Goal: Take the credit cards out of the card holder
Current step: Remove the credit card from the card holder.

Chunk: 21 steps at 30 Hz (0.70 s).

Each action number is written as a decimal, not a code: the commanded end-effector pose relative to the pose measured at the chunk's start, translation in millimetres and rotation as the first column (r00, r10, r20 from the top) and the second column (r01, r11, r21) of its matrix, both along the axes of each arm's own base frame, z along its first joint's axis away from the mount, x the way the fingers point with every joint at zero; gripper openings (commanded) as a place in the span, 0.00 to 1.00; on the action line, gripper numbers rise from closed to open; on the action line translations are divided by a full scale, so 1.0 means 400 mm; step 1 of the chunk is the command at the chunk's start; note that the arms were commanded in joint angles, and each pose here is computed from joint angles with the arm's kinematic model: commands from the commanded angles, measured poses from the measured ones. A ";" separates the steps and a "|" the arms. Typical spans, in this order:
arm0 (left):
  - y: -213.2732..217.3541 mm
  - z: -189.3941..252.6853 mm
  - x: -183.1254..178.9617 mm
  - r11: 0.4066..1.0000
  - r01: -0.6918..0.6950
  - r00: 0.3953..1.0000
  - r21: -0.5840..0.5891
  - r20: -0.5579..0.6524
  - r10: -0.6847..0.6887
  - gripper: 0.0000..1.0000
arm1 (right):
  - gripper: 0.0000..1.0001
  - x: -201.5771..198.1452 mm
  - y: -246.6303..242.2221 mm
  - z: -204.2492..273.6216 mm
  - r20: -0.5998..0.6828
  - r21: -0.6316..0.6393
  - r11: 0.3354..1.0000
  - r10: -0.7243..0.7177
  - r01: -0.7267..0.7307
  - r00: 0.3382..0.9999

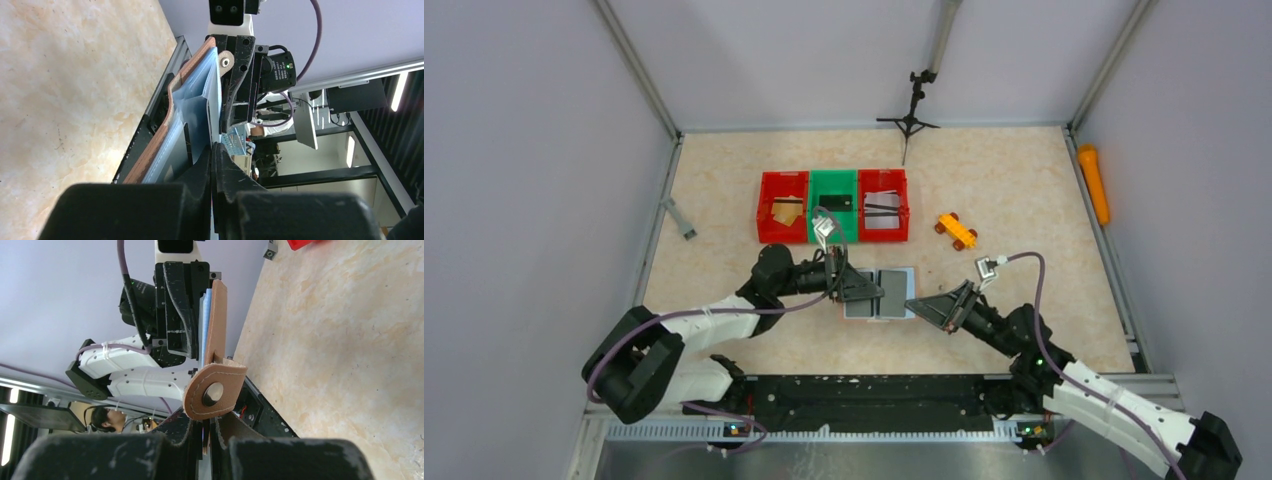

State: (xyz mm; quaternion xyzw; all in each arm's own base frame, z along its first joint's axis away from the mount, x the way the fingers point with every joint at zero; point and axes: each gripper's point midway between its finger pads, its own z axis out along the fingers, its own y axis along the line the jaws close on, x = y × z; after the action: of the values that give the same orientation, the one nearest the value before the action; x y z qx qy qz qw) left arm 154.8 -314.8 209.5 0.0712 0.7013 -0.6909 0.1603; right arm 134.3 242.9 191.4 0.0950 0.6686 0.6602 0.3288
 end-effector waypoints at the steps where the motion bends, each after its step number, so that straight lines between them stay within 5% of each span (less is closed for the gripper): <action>1: 0.011 0.041 -0.008 0.998 0.004 0.998 -0.062 0.067 0.000 0.00 | 0.00 -0.001 -0.015 0.063 0.055 0.064 0.998 -0.019 0.015 0.998; 15: 0.027 0.033 -0.005 0.999 -0.008 0.998 -0.050 0.061 0.011 0.00 | 0.01 0.002 -0.036 0.071 0.071 0.055 0.997 -0.059 0.055 0.996; 21: 0.017 0.039 -0.012 0.997 0.015 0.998 -0.071 0.055 -0.011 0.00 | 0.28 -0.007 -0.014 0.086 0.108 0.055 0.998 -0.010 0.004 0.994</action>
State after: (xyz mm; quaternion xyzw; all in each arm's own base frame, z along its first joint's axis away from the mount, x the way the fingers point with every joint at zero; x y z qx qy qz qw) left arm 154.6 -306.6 214.4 0.0688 0.6922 -0.6983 0.1686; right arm 134.4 235.0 189.2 0.1003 0.6710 0.6499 0.3427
